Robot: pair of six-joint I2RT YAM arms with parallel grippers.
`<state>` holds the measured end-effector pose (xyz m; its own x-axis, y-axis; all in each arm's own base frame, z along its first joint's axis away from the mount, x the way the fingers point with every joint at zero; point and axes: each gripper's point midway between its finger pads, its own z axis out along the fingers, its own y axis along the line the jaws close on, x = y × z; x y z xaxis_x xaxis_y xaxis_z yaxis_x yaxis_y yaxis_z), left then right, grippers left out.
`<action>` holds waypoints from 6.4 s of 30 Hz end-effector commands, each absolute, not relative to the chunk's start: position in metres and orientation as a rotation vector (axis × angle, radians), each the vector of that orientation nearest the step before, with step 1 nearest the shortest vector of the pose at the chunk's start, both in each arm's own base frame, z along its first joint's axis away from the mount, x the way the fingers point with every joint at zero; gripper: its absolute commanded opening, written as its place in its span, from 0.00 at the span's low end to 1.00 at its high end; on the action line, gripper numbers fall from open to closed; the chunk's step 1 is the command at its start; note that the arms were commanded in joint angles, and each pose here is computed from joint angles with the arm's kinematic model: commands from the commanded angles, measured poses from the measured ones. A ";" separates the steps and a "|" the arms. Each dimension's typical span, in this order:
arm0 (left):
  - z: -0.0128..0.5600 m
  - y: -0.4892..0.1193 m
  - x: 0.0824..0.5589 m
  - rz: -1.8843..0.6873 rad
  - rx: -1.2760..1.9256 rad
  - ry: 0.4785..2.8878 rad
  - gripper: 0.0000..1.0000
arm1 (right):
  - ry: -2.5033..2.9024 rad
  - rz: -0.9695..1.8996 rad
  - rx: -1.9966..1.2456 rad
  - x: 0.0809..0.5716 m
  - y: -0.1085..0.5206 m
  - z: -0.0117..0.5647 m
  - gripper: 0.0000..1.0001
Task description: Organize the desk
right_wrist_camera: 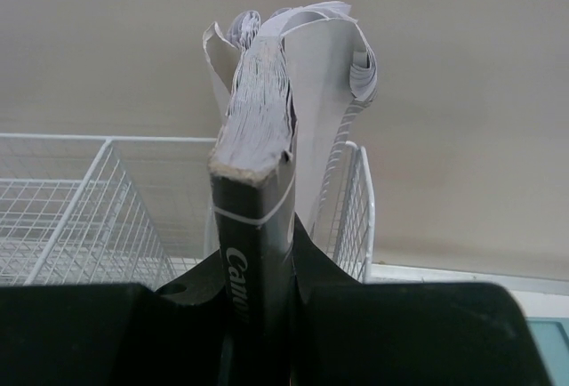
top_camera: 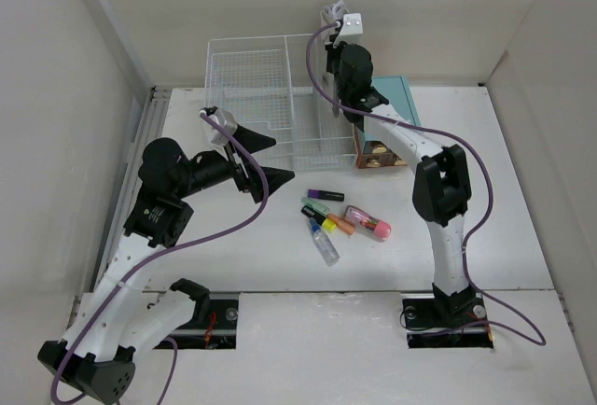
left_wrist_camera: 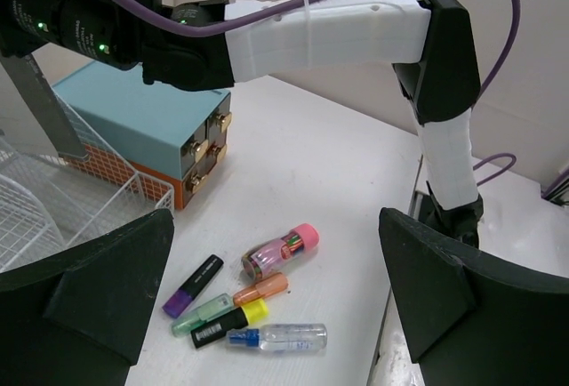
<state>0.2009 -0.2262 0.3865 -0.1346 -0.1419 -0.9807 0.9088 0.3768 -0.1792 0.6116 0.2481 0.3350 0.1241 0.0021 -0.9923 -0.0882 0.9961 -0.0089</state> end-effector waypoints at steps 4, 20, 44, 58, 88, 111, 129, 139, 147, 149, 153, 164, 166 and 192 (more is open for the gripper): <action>0.396 -0.227 0.193 -1.069 0.797 1.341 1.00 | 1.233 0.128 0.057 0.601 0.246 0.403 0.00; 0.402 -0.227 0.187 -1.089 0.805 1.317 1.00 | 1.183 0.045 0.016 0.559 0.249 0.358 0.91; 0.367 -0.209 0.231 -1.031 0.406 1.509 0.00 | 1.619 0.613 -0.460 0.410 0.163 0.376 0.08; 0.258 -0.221 0.244 -1.017 -0.011 1.730 0.32 | 1.913 0.756 -0.332 0.315 0.168 0.251 0.74; 0.249 -0.226 0.235 -1.066 -0.010 1.679 0.71 | 2.043 0.805 0.152 0.416 0.136 0.151 0.70; 0.252 -0.222 0.227 -1.081 -0.002 1.660 0.71 | 2.058 0.765 0.123 0.383 0.126 0.139 0.36; 0.257 -0.220 0.229 -1.052 0.022 1.635 0.73 | 2.251 0.729 -0.222 0.282 0.113 0.135 0.90; 0.262 -0.220 0.229 -1.056 0.022 1.625 0.73 | 2.187 0.897 -0.385 0.257 0.143 0.162 0.85; 0.257 -0.221 0.228 -1.052 0.037 1.634 0.73 | 2.062 0.885 -0.710 0.224 0.183 0.195 0.65; 0.254 -0.220 0.227 -1.051 0.037 1.636 0.73 | 2.098 0.862 -0.693 0.231 0.181 0.191 0.65; 0.257 -0.219 0.226 -1.055 0.037 1.626 0.73 | 2.033 0.888 -0.794 0.236 0.191 0.204 0.63; 0.257 -0.217 0.226 -1.044 0.030 1.636 0.73 | 1.964 0.189 -1.543 0.237 0.235 0.168 0.86; 0.258 -0.214 0.226 -1.031 0.029 1.632 0.73 | 1.989 0.164 -1.628 0.230 0.237 0.147 0.78; 0.252 -0.202 0.218 -1.005 0.017 1.632 0.73 | 2.301 -0.093 -1.592 0.266 0.202 0.031 0.70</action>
